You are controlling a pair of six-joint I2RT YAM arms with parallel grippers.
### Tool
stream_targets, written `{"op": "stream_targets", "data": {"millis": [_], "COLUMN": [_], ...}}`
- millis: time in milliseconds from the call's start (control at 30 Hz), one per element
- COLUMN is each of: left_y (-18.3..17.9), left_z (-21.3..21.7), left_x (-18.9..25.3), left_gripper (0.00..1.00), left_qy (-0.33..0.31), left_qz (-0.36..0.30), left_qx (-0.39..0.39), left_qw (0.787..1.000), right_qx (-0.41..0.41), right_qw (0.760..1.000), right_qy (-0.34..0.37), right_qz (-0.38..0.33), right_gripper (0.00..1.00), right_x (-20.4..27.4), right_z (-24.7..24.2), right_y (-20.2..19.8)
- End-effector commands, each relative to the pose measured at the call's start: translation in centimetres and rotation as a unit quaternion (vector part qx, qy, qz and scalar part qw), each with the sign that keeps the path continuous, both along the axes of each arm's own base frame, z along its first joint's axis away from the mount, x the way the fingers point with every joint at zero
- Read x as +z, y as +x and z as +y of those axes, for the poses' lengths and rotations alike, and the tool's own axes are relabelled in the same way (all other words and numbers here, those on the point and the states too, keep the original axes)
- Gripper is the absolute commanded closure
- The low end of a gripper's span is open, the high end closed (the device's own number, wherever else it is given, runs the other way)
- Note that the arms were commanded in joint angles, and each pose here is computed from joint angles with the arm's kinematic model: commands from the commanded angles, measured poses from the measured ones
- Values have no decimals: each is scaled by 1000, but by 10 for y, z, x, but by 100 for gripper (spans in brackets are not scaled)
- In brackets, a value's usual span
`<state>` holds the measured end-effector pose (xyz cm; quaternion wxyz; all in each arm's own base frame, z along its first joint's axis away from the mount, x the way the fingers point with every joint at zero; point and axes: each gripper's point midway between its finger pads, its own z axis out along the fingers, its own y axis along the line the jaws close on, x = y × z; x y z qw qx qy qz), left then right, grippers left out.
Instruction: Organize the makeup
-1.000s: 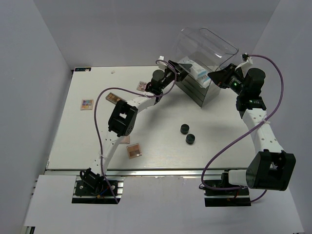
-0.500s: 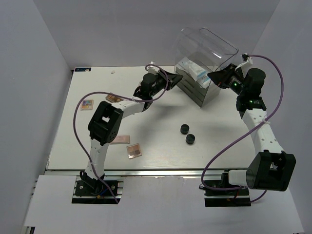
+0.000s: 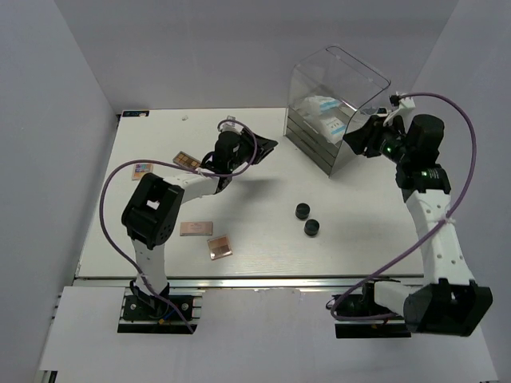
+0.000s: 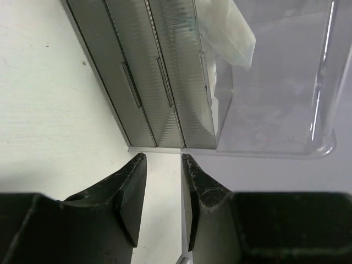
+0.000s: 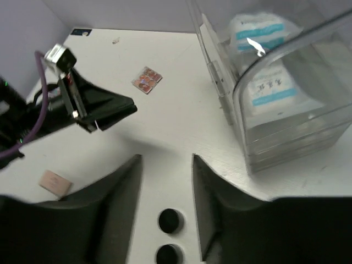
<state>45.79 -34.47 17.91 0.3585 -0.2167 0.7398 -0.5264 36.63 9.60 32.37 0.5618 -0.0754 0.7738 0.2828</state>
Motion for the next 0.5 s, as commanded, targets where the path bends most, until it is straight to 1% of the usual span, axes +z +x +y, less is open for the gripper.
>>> {"op": "stream_targets", "data": {"millis": [0,33,67,100,133,167,200,233,267,300,333,367,433,467], "left_y": [9,21,27,29,42,49,54,61,71,75,80,86,92,94], "left_z": [-12,-22,-30,-38,-49,-55,-62,-68,-74,-79,-83,-87,-90,-92], "left_x": [18,9,12,12,3,6,3,-17,1,0,-16,-5,-7,-16], "left_gripper": [58,58,58,58,57,55,53,51,50,49,48,48,48,48], "left_qy": [6,0,-17,-42,-54,-73,-78,-74,-86,-94,-94,-103,-109,-111], "left_qz": [-16,-11,-22,-12,-12,-11,-9,3,-17,-14,-4,-14,-18,-14], "left_qx": [-17,-23,-32,-46,-50,-52,-57,-57,-59,-63,-64,-64,-61,-61], "left_qw": [1000,1000,999,998,997,996,995,996,994,993,993,993,992,992], "right_qx": [41,54,69,69,70,72,70,69,65,62,60,56,55,54], "right_qw": [992,991,987,984,984,984,984,985,985,985,985,985,985,985], "right_qy": [-83,-88,-104,-106,-106,-105,-106,-106,-106,-106,-107,-109,-108,-107], "right_qz": [-84,-81,-101,-123,-124,-122,-122,-119,-118,-117,-120,-122,-123,-123], "right_gripper": [58,85,99,100,100,100,100,100,100,100,100,100,100,100], "right_x": [21,8,7,13,10,5,3,1,-2,-3,-2,-2,-4,-5], "right_z": [0,2,4,4,5,5,5,5,3,3,2,1,0,1], "right_y": [-32,-37,-42,-48,-50,-53,-53,-53,-54,-53,-53,-52,-51,-50]}}
